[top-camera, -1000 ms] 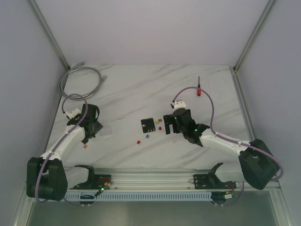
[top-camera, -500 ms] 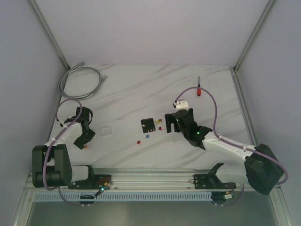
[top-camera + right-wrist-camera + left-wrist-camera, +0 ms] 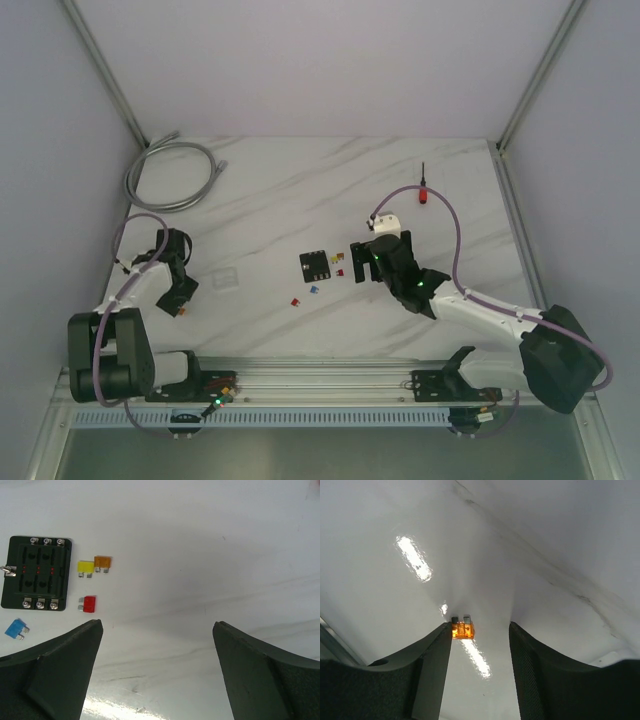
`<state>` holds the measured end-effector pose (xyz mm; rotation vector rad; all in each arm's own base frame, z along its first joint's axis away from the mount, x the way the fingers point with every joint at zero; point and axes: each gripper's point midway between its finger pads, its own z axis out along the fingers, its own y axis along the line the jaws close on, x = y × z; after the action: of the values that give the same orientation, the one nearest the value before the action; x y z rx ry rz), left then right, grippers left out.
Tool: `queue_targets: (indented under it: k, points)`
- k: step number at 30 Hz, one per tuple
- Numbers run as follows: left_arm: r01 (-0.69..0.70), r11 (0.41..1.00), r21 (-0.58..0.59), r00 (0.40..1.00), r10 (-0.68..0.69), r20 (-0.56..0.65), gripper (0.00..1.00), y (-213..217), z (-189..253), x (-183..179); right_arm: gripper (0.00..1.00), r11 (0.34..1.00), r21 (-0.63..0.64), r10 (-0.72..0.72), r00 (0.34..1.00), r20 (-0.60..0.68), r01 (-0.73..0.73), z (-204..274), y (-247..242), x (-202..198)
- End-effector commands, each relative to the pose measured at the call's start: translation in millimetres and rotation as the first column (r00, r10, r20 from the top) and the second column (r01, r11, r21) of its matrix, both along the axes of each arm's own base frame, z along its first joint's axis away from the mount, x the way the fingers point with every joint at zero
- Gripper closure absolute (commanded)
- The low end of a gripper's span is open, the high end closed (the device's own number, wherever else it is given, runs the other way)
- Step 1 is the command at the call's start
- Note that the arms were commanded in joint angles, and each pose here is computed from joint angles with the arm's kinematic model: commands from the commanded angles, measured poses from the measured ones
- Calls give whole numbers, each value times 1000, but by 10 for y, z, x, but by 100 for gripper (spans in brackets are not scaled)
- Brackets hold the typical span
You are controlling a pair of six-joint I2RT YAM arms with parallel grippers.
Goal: Snap on the fuse box
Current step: Move the fuse to the center of the board.
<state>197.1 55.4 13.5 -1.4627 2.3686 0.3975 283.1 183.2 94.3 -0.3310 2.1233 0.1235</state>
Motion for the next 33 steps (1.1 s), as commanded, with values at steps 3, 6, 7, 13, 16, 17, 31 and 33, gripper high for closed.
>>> queue_targets:
  k: [3, 6, 7, 13, 16, 17, 31, 33]
  points:
    - [-65, 996, -59, 997, 63, -47, 42, -29, -135, -304, 0, 1000, -5, -17, 999, 37, 17, 39, -22, 21]
    - [-68, 996, -58, 997, 66, -32, 42, -19, -99, -297, 0, 1000, -6, -15, 999, 36, 15, 35, -16, 20]
    - [-70, 996, -57, 997, 68, -35, 42, -19, -98, -309, 0, 1000, -6, -15, 999, 36, 15, 33, -16, 19]
    - [-78, 995, -67, 995, 74, -59, 45, -39, -145, -361, 0, 1000, -6, -17, 999, 37, 17, 35, -20, 19]
    - [-83, 994, -68, 995, 80, -56, 50, -45, -155, -367, 0, 1000, -4, -18, 999, 40, 18, 43, -19, 24]
    - [-84, 994, -70, 995, 80, -53, 52, -49, -159, -364, 0, 1000, -6, -17, 999, 39, 18, 39, -20, 21]
    - [-69, 980, -187, 998, 67, -17, 63, -264, -238, -304, 0, 1000, -8, -15, 999, 35, 16, 17, -8, 18]
    - [-68, 978, -198, 998, 67, -12, 65, -294, -248, -298, 0, 1000, -6, -15, 999, 36, 16, 20, -5, 21]
